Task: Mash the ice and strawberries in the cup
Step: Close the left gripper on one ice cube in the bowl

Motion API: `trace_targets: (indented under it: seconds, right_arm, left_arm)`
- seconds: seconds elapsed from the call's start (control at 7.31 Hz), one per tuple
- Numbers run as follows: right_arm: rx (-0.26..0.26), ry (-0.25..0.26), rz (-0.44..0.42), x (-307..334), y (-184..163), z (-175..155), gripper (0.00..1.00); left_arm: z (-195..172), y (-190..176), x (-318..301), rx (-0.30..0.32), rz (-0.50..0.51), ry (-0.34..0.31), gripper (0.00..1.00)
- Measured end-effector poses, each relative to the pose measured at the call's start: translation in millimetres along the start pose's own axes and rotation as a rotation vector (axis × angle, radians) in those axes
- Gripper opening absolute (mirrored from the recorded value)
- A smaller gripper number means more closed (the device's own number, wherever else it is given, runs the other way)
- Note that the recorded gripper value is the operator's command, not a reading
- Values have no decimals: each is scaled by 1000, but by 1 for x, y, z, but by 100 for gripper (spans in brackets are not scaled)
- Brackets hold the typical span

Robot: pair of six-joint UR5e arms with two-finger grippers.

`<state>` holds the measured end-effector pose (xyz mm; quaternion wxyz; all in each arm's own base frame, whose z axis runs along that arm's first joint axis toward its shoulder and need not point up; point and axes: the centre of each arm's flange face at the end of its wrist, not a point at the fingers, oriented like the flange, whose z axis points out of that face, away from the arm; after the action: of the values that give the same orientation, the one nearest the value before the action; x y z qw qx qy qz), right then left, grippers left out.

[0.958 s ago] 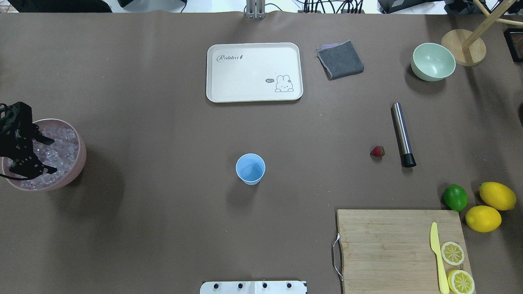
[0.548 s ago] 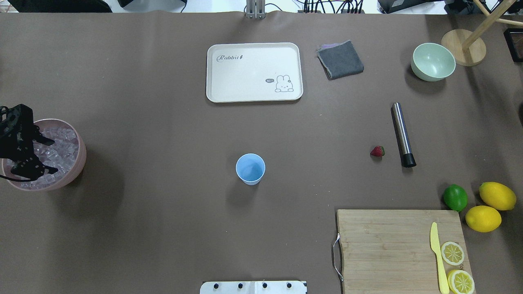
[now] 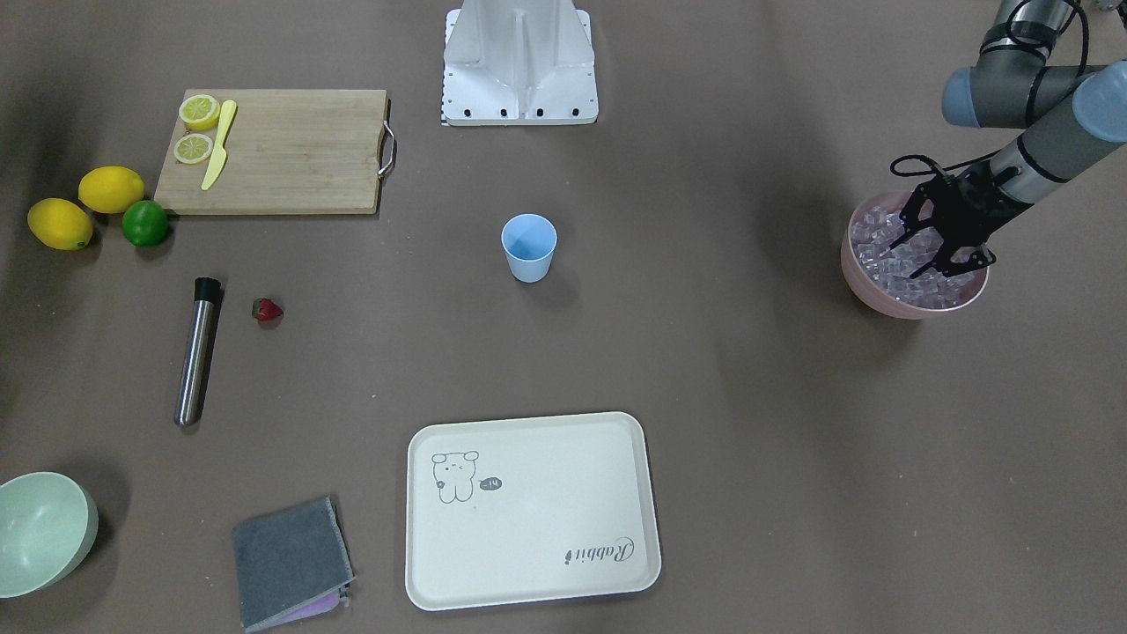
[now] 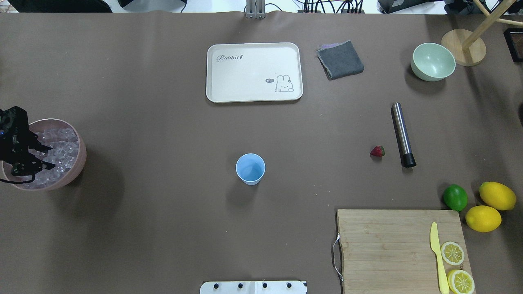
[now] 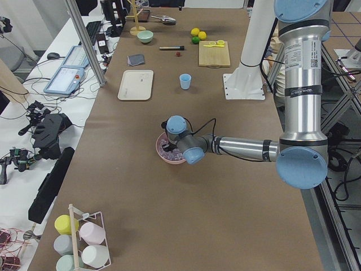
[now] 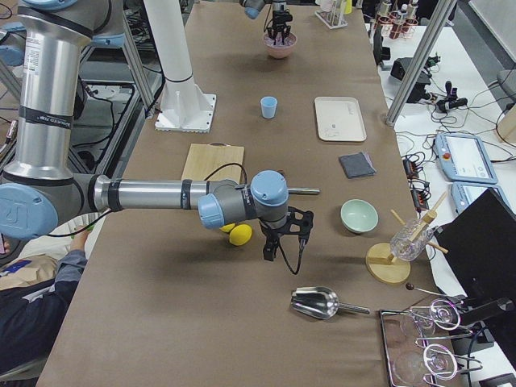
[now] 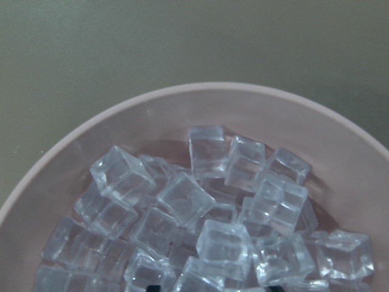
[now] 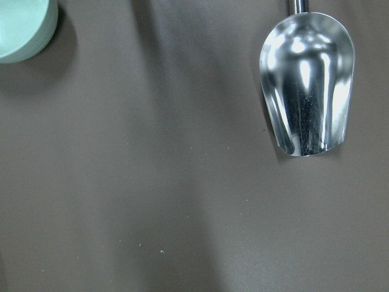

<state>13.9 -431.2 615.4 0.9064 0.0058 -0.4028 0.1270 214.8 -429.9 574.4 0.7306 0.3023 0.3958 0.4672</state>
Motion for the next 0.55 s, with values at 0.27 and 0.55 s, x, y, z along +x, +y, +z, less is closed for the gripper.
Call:
trace_targets:
  seconds: [0.27, 0.55]
  right_arm:
    - [0, 1, 1, 0, 0, 0, 100]
    - [1, 1, 0, 0, 0, 0, 100]
  left_arm:
    - [-8, -8, 3, 18, 8, 10, 0]
    - [-19, -11, 0, 45, 2, 42, 0]
